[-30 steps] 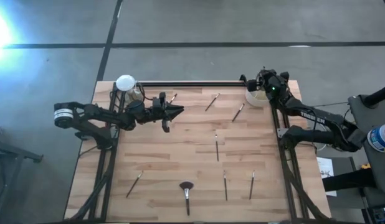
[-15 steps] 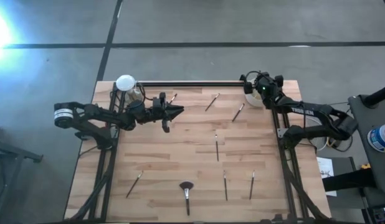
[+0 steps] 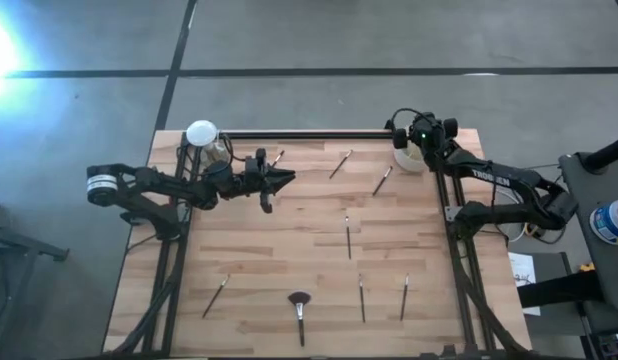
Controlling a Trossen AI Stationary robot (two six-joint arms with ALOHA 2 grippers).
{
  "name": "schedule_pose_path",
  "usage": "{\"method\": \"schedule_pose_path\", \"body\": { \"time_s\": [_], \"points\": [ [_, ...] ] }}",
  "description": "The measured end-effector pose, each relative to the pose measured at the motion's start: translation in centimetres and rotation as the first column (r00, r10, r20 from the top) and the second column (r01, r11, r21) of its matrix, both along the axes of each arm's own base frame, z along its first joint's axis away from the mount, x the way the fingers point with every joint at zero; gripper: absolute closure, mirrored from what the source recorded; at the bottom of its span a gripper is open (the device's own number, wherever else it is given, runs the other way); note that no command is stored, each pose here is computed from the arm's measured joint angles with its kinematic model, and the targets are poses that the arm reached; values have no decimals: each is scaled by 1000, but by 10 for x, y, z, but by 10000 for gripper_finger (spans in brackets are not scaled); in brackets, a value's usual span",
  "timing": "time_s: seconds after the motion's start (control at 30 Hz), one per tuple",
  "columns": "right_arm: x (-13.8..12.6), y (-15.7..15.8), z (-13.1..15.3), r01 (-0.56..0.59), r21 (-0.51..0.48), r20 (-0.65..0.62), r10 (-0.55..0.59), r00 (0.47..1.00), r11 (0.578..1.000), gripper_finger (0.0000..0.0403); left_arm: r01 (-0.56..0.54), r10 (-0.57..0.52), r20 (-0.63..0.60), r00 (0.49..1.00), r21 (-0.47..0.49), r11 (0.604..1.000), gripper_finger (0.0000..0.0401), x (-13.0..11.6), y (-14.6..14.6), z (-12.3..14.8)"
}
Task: Pick & Place Makeup Brushes
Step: Put the black foundation brush into the white makeup holder
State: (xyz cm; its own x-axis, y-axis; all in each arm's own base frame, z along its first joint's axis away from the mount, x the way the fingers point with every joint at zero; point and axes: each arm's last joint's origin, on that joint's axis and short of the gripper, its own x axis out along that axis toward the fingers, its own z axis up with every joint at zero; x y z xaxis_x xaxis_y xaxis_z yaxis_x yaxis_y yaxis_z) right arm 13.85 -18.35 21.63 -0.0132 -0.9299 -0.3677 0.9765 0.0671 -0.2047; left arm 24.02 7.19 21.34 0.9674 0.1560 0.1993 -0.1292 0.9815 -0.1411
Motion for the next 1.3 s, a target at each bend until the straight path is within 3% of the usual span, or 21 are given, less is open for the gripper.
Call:
{"method": "schedule_pose_path", "body": {
  "time_s": [0.33,0.6,0.87,1.07,1.2,1.3],
  "points": [
    [-4,9,39,-90,150,-8,92,996,985,390,1,-1,-3,1000,-2,1000,353,0,0,0],
    [-1,11,47,-176,232,30,173,984,957,394,0,-1,-52,999,-22,1000,353,1,1,-5],
    [8,51,51,-337,164,85,327,941,927,394,-1,0,-154,988,-5,1000,389,7,1,-9],
    [15,92,38,-522,70,157,508,847,850,394,31,-37,-236,971,-26,999,400,17,-11,-9],
    [18,115,25,-600,-31,196,593,781,800,394,-5,-11,-374,927,-44,999,401,24,-32,-10],
    [18,128,17,-652,-106,221,657,720,751,394,-56,25,-514,857,-44,997,401,27,-52,-10]
  ]
}}
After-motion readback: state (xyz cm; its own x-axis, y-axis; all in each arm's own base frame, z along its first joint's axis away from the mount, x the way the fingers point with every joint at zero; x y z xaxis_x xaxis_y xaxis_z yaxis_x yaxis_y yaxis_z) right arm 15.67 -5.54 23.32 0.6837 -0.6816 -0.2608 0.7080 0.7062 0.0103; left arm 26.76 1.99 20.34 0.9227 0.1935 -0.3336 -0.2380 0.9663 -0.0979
